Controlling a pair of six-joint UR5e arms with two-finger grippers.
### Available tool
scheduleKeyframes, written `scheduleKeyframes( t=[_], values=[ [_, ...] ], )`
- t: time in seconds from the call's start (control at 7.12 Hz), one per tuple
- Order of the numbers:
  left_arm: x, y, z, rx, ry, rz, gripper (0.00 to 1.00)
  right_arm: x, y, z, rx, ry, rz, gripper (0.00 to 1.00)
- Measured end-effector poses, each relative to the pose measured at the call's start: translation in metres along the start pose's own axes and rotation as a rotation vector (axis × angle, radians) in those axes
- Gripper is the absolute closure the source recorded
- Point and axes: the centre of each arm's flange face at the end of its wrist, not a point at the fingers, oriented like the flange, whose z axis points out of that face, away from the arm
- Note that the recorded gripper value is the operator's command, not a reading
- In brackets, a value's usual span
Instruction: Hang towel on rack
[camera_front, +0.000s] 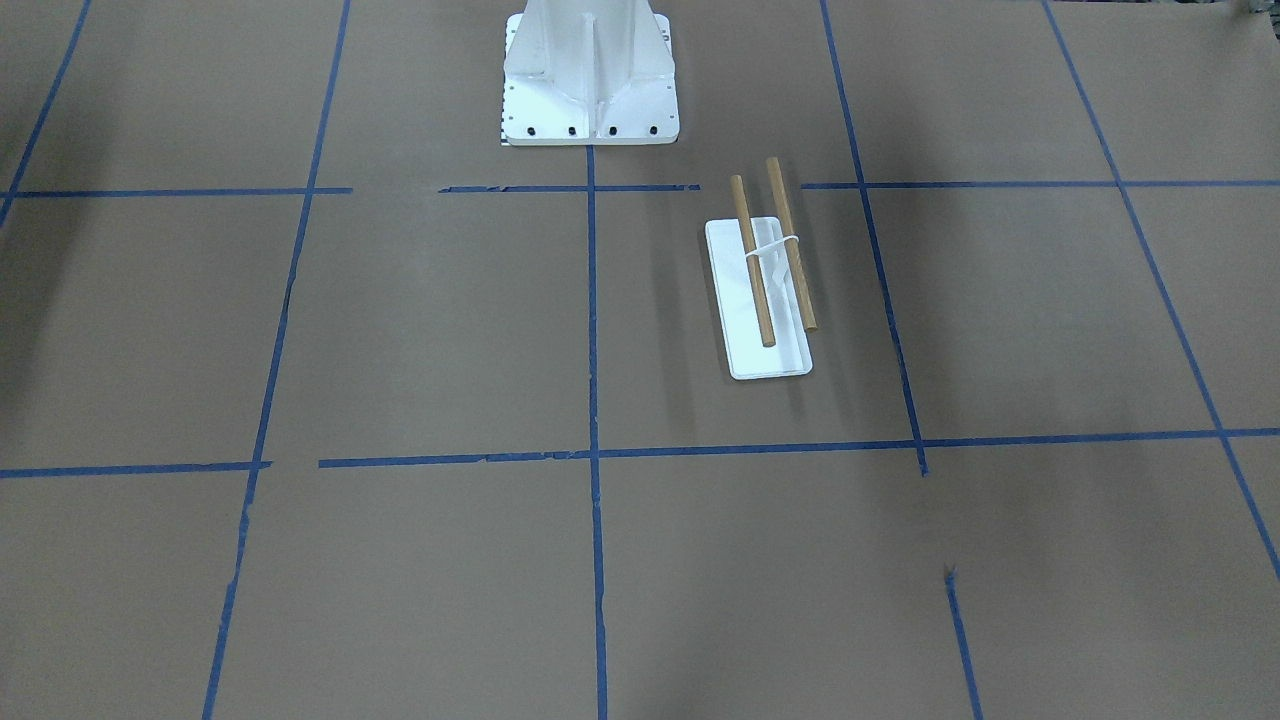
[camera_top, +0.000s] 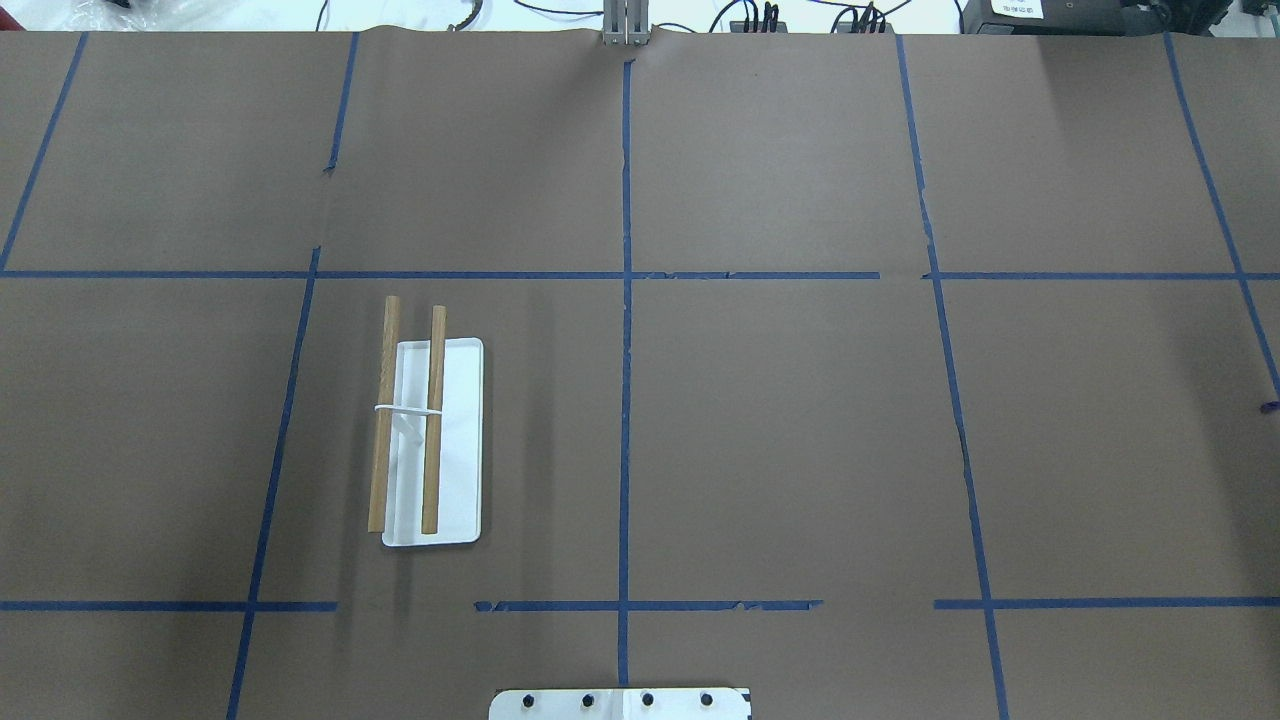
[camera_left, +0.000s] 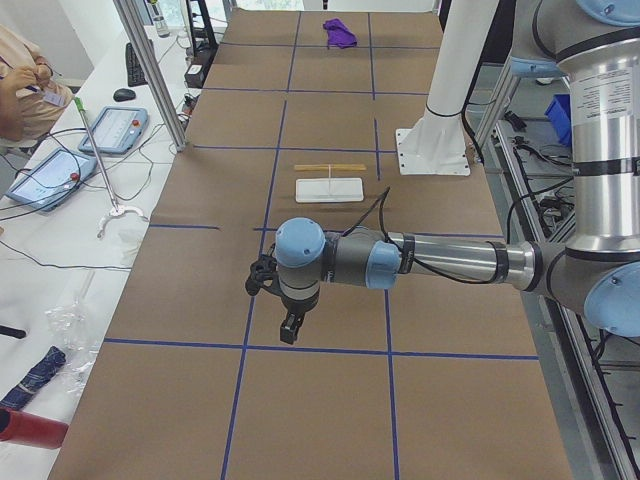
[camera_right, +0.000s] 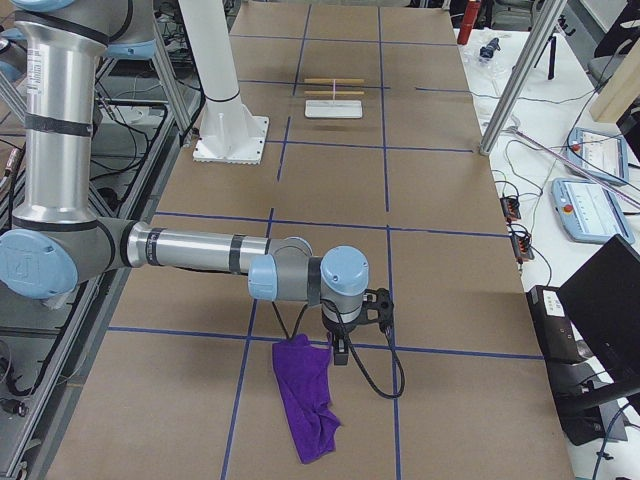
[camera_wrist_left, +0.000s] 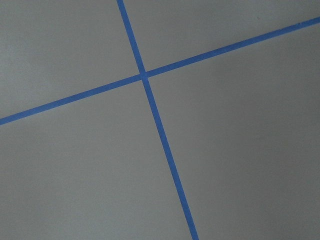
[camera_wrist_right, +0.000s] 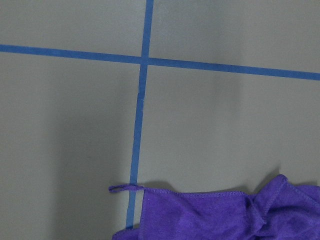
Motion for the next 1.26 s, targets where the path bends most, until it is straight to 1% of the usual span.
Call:
scheduleKeyframes(
  t=[0.7,0.84,0.98,1.12,1.26],
  values=[
    [0.001,-0.002,-0.002,0.004,-0.008,0.006,0.0,0.004,0.004,0.003,-0.008,0.007,0.001,0.0],
    [0.004,-0.007,-0.005,0.013,-0.011,0.018,0.0,0.0,0.003,-0.001,0.003,0.009,-0.007,0.0],
    [0.009,-0.016,-0.011,0.036,-0.016,0.043,0.0,-0.011,-0.002,-0.012,0.03,0.009,-0.029,0.0],
    [0.015,-0.028,-0.02,0.068,-0.022,0.075,0.0,-0.022,-0.005,-0.021,0.08,0.002,-0.074,0.0],
    [0.02,-0.036,-0.026,0.101,-0.03,0.109,0.0,-0.031,0.0,-0.025,0.166,-0.011,-0.157,0.05]
  ],
)
